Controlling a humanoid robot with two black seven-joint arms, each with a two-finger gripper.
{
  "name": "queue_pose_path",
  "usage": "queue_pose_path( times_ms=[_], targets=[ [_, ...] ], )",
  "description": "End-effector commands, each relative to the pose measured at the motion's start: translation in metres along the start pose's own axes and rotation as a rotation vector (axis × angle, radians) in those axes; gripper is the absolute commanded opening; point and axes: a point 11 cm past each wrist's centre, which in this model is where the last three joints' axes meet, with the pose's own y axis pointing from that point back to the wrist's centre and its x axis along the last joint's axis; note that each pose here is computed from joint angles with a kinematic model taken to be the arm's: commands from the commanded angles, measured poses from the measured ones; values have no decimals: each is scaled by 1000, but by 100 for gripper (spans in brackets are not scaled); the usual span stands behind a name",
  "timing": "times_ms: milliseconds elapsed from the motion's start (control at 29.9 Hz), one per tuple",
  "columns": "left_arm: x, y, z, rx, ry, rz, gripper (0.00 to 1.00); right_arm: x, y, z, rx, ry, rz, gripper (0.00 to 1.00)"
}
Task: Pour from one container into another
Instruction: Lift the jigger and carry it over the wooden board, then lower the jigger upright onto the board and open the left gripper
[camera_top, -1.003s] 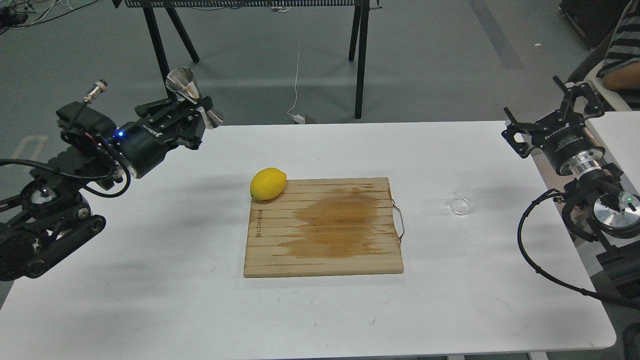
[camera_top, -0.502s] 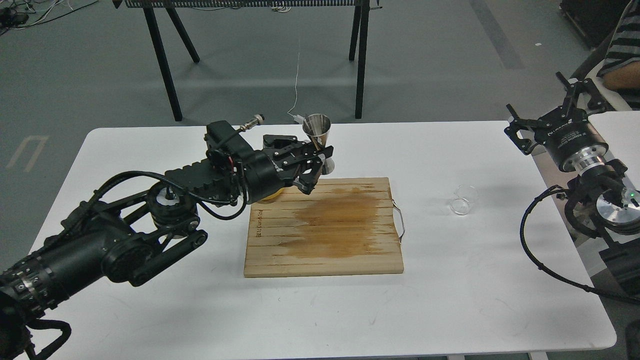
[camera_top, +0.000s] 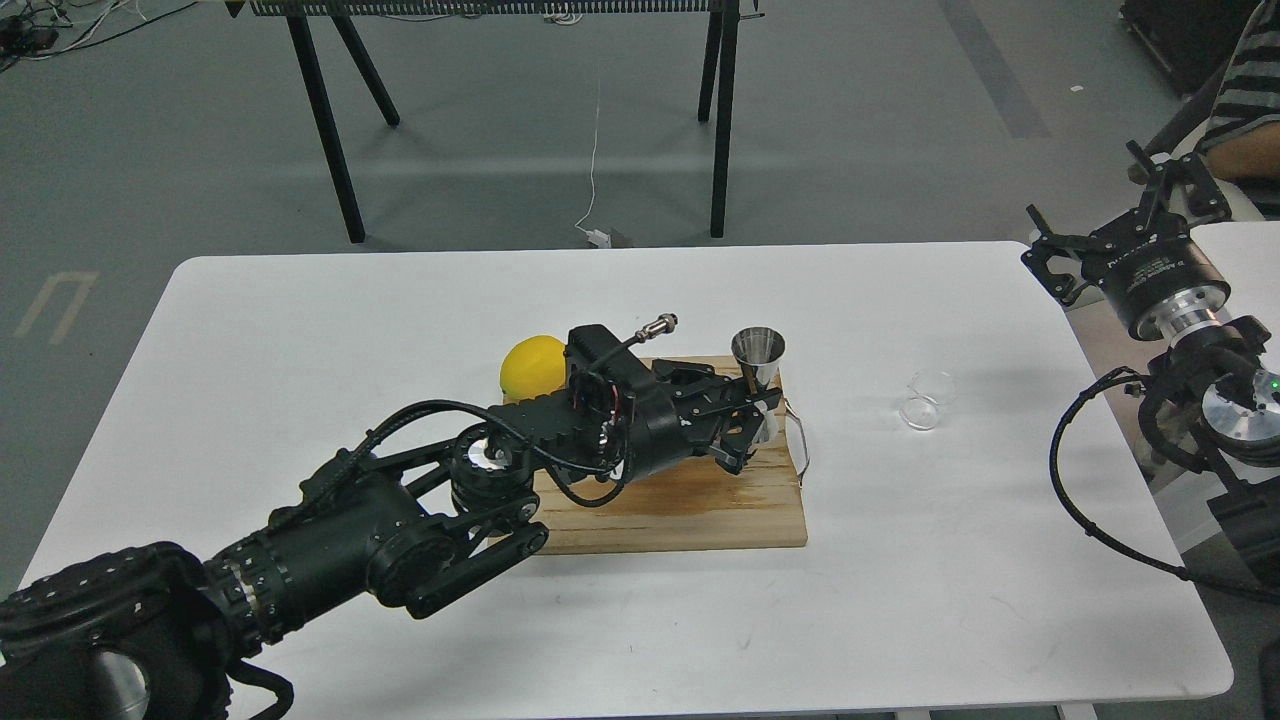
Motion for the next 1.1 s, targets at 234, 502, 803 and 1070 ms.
queue_pose_path(
  times_ms=[234, 502, 803, 1070],
  targets=[
    [-43, 17, -53, 176, -29, -43, 2, -3, -3, -1, 2, 2, -3, 99],
    [-56, 21, -54, 187, -29, -55, 2, -2, -2, -1, -6, 13, 0, 99],
    [-63, 23, -52, 183, -24, -68, 8, -5, -4, 1, -14, 17, -8, 99],
    [-64, 24, -55, 191, -26, -63, 30, -5, -4, 3, -15, 14, -6, 99]
  ],
)
